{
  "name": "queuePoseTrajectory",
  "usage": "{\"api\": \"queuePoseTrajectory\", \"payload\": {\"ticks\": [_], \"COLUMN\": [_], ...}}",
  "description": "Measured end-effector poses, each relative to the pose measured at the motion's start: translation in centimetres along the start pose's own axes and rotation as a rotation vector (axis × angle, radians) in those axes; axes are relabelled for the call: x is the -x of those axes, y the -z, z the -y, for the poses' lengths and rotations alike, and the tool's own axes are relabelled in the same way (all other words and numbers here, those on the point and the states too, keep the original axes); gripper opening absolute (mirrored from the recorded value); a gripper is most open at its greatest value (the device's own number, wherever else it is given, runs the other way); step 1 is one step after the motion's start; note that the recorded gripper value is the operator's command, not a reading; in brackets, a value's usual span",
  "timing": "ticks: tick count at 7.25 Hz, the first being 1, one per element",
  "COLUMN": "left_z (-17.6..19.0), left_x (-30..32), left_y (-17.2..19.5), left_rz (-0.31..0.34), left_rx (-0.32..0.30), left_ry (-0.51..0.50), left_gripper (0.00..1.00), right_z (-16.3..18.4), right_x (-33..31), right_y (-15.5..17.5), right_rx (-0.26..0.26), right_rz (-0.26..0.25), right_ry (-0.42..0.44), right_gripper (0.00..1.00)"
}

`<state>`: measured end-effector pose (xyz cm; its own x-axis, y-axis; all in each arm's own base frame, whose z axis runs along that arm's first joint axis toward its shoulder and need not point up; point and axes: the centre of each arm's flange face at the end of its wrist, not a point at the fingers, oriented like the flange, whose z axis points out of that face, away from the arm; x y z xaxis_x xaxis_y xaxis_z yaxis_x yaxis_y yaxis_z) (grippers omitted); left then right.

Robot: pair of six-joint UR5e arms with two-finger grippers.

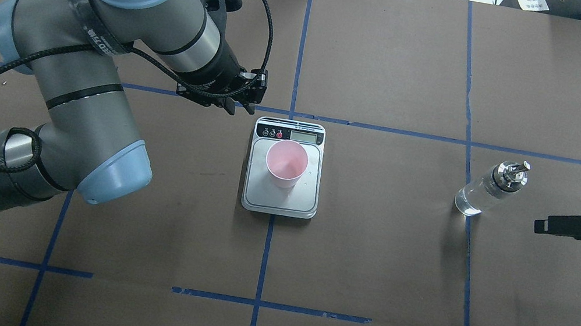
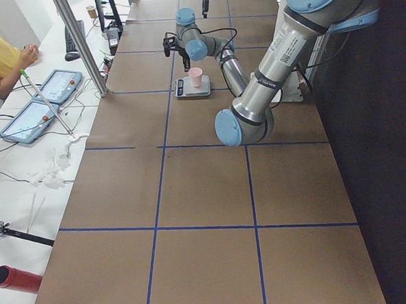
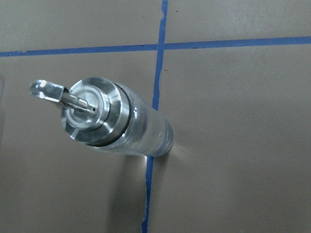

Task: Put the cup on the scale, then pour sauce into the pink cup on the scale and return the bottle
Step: 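Open the left gripper and lift away while the right arm reaches toward the bottle, then close the right gripper around the glass sauce bottle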

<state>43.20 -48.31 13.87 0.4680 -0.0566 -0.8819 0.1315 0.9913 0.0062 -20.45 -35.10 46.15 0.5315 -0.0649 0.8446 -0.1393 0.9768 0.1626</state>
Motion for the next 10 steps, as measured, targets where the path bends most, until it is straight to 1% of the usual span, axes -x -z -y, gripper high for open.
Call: {"api": "queuePoseTrajectory", "payload": {"ticks": [1, 2, 3, 4, 6, 10], "left_z": [0.5, 0.8, 1.1, 1.2, 1.3, 0.9], "left_x": [1.2, 2.1, 2.6, 2.9, 3.2, 3.4], "left_y": [0.0, 0.0, 0.1, 0.1, 0.0, 0.3], "left_rz": [0.013, 0.023, 0.028, 0.032, 0.036, 0.032], "left_rx": [-0.006, -0.010, -0.014, -0.016, -0.017, -0.016], "left_ry": [-0.043, -0.065, -0.072, -0.074, -0.073, -0.075], "left_gripper": [0.46, 0.47, 0.49, 0.49, 0.50, 0.51], "right_z": [-1.5, -2.8, -3.6, -3.8, -4.4, -6.9], "right_x": [1.7, 3.5, 4.9, 5.5, 6.5, 6.1], "right_y": [-2.2, -4.2, -5.6, -6.3, -7.7, -11.1], "right_rx": [-0.049, -0.114, -0.183, -0.247, -0.377, -0.556], "right_rz": [-0.032, -0.059, -0.076, -0.093, -0.130, -0.223], "right_ry": [-0.025, -0.070, -0.108, -0.123, -0.098, -0.002], "right_gripper": [1.00, 1.00, 1.00, 1.00, 1.00, 1.00]}}
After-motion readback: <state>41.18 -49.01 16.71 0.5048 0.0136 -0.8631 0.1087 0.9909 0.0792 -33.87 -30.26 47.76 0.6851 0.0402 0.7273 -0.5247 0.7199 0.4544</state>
